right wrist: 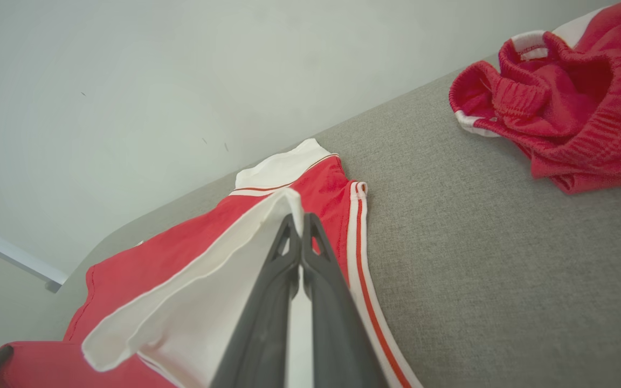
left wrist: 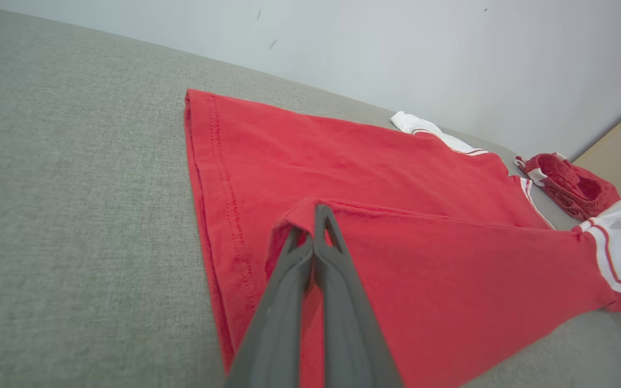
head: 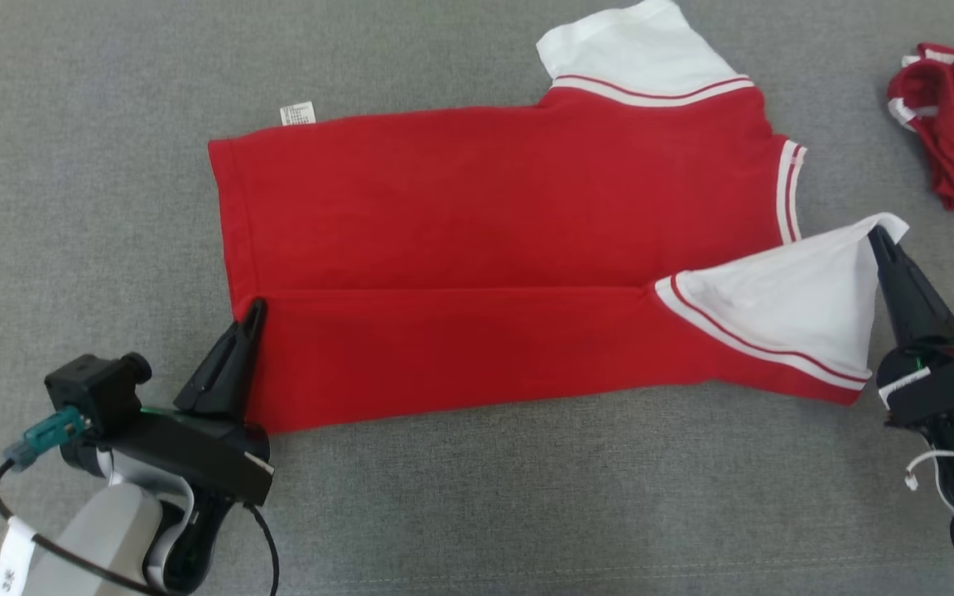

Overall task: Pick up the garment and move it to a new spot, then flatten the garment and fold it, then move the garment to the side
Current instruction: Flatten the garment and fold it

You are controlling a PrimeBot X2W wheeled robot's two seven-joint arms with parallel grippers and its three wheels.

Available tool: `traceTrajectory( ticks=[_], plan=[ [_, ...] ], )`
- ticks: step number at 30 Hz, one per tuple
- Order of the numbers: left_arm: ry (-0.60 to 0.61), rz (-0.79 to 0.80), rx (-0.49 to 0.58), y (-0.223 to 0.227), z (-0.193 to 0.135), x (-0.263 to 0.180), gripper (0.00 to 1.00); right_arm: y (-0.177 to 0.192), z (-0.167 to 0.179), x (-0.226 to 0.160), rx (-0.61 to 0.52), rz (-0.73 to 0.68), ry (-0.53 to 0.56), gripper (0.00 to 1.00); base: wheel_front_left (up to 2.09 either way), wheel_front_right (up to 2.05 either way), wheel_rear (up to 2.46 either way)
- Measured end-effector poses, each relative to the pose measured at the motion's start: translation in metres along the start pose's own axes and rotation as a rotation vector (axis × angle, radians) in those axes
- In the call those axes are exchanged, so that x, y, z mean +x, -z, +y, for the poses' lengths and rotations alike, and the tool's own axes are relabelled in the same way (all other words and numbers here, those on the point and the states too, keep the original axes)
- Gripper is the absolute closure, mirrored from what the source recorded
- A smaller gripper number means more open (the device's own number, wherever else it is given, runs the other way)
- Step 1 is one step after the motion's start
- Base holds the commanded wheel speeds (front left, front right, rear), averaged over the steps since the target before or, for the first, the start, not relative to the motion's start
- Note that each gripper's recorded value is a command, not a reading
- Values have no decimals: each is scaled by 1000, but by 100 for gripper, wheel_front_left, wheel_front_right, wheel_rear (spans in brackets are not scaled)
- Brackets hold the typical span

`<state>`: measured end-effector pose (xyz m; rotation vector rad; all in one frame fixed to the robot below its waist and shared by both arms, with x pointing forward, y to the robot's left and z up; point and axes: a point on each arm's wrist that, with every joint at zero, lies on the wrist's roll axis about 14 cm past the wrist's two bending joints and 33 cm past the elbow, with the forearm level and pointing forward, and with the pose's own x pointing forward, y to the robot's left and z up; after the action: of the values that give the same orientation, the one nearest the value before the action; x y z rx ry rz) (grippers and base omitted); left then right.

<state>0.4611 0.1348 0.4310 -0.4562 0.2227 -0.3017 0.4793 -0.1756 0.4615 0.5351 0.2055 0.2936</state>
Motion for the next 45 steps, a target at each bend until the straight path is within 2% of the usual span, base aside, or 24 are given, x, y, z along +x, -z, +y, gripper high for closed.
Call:
traceTrajectory(
  ticks=[7,16,34,35,36,38,40,41,42,43,45],
  plan=[
    [-35,23,4,8,12,11,100,8,-10,22,-30,34,14,100,0,0,0],
    [-66,62,9,19,21,16,100,26,-18,32,-52,96,37,100,0,0,0],
    [-58,110,24,30,20,22,100,26,-23,47,-124,126,50,100,0,0,0],
    [-59,111,26,31,20,22,96,26,-23,48,-127,126,51,100,0,0,0],
    [-60,111,26,30,20,23,88,25,-22,50,-129,125,50,100,0,0,0],
    [-55,107,29,28,19,25,88,24,-22,52,-132,124,52,100,0,0,0],
    [-53,104,21,27,18,26,77,24,-21,53,-136,123,51,80,0,0,0],
    [-55,105,16,28,18,25,64,24,-21,54,-138,125,53,59,0,0,0],
    [-56,107,12,28,17,25,32,25,-22,53,-140,129,56,9,0,0,0],
    [-57,109,11,29,18,25,0,26,-22,53,-142,133,59,0,0,0,0],
    [-60,114,14,30,18,23,0,28,-22,53,-145,138,59,0,0,0,0]
  ],
)
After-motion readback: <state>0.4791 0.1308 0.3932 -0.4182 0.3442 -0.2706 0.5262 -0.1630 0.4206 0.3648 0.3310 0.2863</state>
